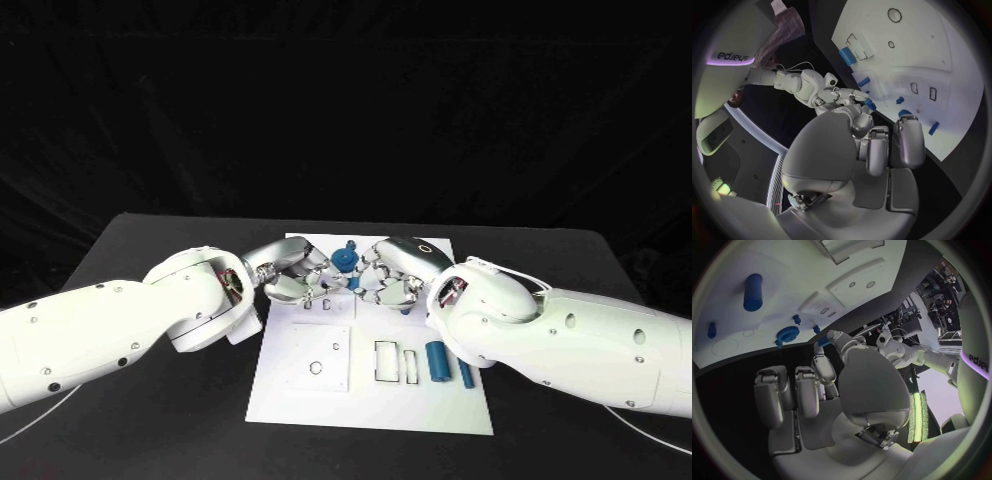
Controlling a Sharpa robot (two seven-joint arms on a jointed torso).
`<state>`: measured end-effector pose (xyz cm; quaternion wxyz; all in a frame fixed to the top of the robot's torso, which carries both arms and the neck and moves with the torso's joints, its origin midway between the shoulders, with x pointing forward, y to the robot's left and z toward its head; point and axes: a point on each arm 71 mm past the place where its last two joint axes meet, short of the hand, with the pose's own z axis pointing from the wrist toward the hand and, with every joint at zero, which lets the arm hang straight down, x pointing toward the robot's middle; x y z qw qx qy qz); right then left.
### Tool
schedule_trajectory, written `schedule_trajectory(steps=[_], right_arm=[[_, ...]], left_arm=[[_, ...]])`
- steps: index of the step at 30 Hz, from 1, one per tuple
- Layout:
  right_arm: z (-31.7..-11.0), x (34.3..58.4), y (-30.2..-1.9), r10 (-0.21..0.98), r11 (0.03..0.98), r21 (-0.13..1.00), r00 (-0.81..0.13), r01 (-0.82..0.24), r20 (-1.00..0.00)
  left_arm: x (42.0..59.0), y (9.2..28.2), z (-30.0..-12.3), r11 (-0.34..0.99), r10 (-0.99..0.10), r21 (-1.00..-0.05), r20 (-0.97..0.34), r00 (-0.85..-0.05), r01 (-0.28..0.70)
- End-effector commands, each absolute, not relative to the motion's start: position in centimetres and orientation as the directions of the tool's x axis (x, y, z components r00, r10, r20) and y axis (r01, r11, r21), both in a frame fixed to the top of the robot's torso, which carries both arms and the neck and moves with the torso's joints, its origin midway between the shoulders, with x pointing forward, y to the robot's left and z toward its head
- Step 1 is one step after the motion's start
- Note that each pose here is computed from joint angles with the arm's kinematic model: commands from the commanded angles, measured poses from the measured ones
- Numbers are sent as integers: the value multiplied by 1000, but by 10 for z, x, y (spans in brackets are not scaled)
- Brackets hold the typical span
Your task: Assemble the parts on the task board
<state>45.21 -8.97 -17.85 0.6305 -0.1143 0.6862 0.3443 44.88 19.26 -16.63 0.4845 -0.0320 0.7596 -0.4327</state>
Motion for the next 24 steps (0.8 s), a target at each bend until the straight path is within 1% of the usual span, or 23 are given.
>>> schedule_trajectory(steps=[1, 14, 24], right_arm=[[-178, 451, -88, 272, 733, 321, -174, -600, -946], [-175, 447, -87, 285, 720, 325, -166, -613, -944], [-172, 446, -85, 311, 709, 333, -149, -621, -939]], left_arm=[[448, 190, -168, 635, -443, -678, -712, -544, 371], [450, 192, -169, 644, -444, -673, -716, -539, 363], [450, 192, -171, 661, -423, -661, -720, -551, 356]])
